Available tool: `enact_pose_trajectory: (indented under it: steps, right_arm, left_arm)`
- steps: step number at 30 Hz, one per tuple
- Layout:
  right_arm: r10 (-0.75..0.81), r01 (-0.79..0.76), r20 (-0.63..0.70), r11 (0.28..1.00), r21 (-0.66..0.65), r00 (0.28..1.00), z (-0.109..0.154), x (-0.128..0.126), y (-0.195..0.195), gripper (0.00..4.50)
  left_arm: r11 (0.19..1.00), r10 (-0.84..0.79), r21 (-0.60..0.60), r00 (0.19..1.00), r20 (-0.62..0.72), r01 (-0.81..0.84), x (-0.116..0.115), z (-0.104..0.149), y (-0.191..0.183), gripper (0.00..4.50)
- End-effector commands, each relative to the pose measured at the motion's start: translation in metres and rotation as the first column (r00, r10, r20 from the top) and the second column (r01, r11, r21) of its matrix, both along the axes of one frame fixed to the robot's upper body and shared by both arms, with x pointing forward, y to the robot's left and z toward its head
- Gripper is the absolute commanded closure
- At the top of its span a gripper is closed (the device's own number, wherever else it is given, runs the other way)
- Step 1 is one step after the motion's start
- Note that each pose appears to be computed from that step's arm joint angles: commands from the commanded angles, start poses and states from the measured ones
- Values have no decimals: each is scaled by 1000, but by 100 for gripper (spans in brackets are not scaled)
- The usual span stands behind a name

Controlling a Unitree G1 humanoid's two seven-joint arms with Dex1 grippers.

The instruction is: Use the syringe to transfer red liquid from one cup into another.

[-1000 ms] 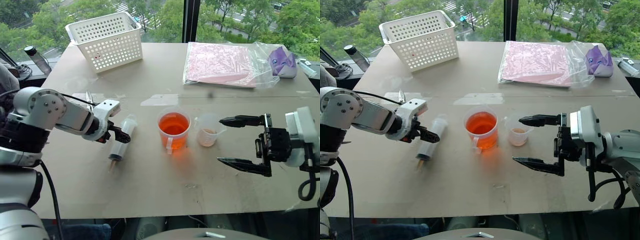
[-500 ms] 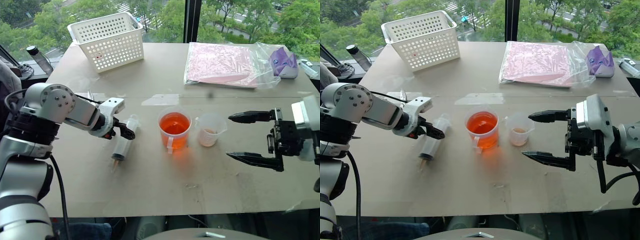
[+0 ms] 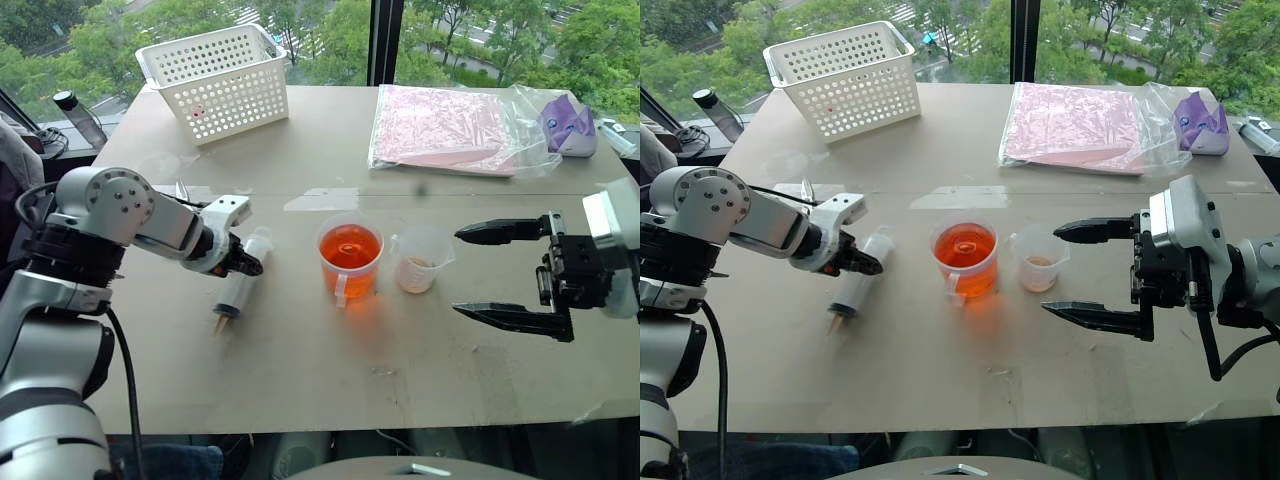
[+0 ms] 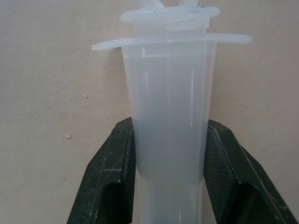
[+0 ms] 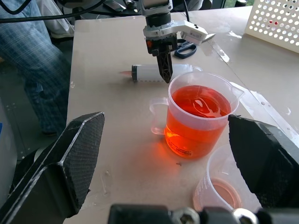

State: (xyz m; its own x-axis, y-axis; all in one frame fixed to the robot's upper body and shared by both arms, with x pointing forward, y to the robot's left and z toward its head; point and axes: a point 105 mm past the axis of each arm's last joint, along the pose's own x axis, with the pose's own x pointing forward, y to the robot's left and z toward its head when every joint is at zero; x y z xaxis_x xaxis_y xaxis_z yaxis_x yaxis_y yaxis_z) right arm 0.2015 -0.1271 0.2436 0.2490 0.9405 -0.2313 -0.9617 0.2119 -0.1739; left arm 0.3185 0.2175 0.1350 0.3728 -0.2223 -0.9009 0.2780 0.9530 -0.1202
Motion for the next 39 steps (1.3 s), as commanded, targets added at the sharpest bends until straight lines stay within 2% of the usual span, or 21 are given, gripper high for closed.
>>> enact_pose_trajectory:
  steps: [1, 2, 5, 8, 9, 11, 16, 19, 23, 28, 33, 36, 39]
  right_arm:
    - [-2, 1, 38, 1000, 10, 999, 8, -2, 1, 0]
    - [-5, 4, 36, 1000, 15, 999, 8, -2, 0, 0]
    - [-11, 10, 19, 997, 80, 1000, 15, -1, 0, 0]
    - [-29, 28, 20, 997, 77, 999, 16, 3, -4, 0]
    - [-35, 34, 22, 997, 68, 999, 15, 4, -6, 0]
    - [-47, 45, 23, 997, 67, 999, 16, 8, -10, 0]
    - [-111, 102, 78, 989, 106, 991, 30, 25, -21, 0]
    - [-146, 127, 92, 974, 186, 985, 44, 34, -24, 0]
    - [-230, 179, 115, 923, 341, 966, 70, 47, -24, 0]
    - [-330, 242, 110, 847, 474, 938, 97, 62, -24, 0]
    - [-322, 219, 115, 825, 521, 940, 114, 60, -8, 0]
    - [-315, 236, 108, 861, 450, 943, 104, 63, 6, 0]
    - [-241, 189, 69, 882, 432, 968, 101, 59, 23, 0]
  left_arm:
    - [999, 38, -10, 986, 163, -37, 16, 32, 6, 312]
    - [999, 53, -5, 976, 212, -53, 22, 40, 8, 312]
    - [994, 84, -103, 878, 471, -40, 47, 86, 3, 312]
    - [973, 88, -215, 717, 691, 88, 58, 137, -12, 312]
    - [958, 87, -242, 652, 753, 152, 58, 154, -17, 312]
    - [930, 89, -274, 572, 815, 245, 55, 178, -25, 312]
    - [825, 68, -231, 317, 946, 516, 35, 220, -57, 312]
    - [689, 94, -255, 265, 960, 678, 17, 222, -82, 312]
    - [488, 68, -192, 182, 981, 851, -10, 214, -107, 312]
    - [304, -9, -165, 176, 984, 938, -27, 190, -123, 312]
    - [206, -176, -80, 117, 977, 975, -38, 158, -131, 312]
    - [197, -251, -22, 72, 965, 980, -35, 145, -135, 312]
    - [194, -284, 10, 47, 958, 981, -32, 139, -137, 312]
